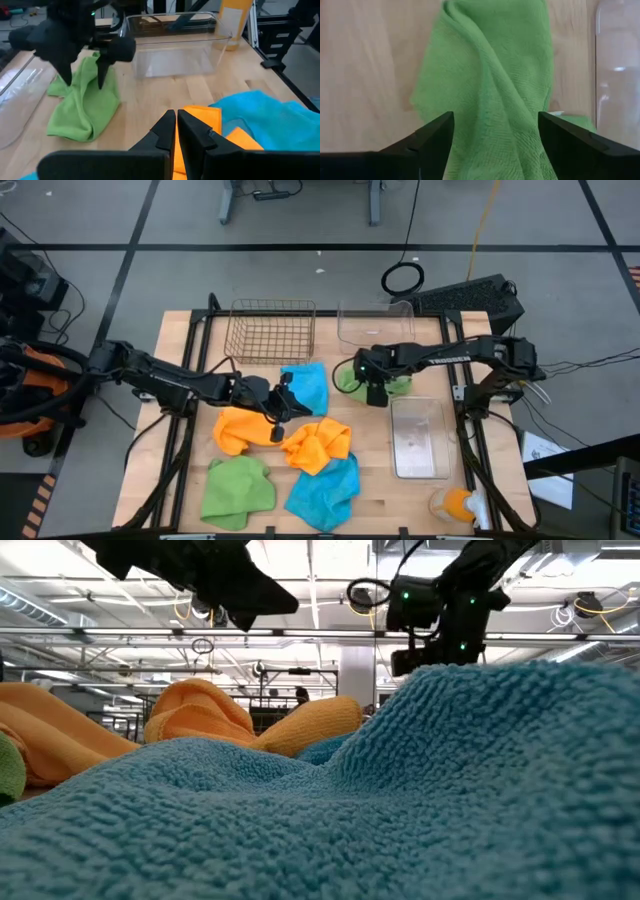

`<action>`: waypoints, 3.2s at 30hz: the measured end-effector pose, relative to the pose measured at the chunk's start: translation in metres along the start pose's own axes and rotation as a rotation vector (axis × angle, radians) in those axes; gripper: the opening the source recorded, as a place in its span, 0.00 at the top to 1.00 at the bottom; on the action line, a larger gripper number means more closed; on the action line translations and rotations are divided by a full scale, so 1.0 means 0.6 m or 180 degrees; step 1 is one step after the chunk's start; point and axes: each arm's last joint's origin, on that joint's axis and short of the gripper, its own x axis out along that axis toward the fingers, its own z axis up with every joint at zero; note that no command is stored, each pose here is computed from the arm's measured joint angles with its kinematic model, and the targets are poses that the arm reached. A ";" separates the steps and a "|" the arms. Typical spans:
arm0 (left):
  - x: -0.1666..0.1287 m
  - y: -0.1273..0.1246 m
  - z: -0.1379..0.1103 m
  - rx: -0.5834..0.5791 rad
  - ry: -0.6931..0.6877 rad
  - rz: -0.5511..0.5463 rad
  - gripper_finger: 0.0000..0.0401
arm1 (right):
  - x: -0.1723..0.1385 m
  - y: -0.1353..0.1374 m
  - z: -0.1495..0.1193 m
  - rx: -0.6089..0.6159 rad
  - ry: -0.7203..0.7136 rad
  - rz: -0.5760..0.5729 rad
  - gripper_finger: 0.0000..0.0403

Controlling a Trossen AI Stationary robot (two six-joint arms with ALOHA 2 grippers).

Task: Sort microfiber towel by color & place in baskets
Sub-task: Put the top green microfiber towel into the top transparent bin

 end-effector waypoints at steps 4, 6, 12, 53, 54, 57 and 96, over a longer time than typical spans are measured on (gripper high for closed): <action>0.011 -0.002 -0.006 0.0002 0.0004 -0.0019 0.93 | 0.024 -0.006 -0.001 0.0023 0.0140 0.0001 0.31; 0.016 -0.003 -0.009 0.0003 0.0031 -0.0027 0.93 | 0.038 -0.008 -0.002 0.0031 0.0227 0.0008 0.32; 0.026 -0.011 -0.016 0.0019 0.0052 -0.0076 0.93 | 0.074 -0.010 -0.002 0.0062 0.0393 0.0054 0.42; 0.025 -0.089 0.022 0.0914 -0.0886 0.0601 0.93 | -0.147 0.131 0.083 0.0184 -0.2735 0.0729 0.94; 0.020 -0.097 0.025 0.1065 -0.0923 0.0735 0.93 | -0.148 0.133 0.083 0.0223 -0.2752 0.0663 0.94; 0.003 -0.111 0.037 0.1200 -0.0982 0.1462 0.93 | -0.149 0.140 0.081 0.0354 -0.2778 0.0425 0.94; 0.007 -0.115 0.027 0.1216 -0.0831 0.1187 0.05 | -0.158 0.222 0.090 -0.0131 -0.3811 0.0725 0.94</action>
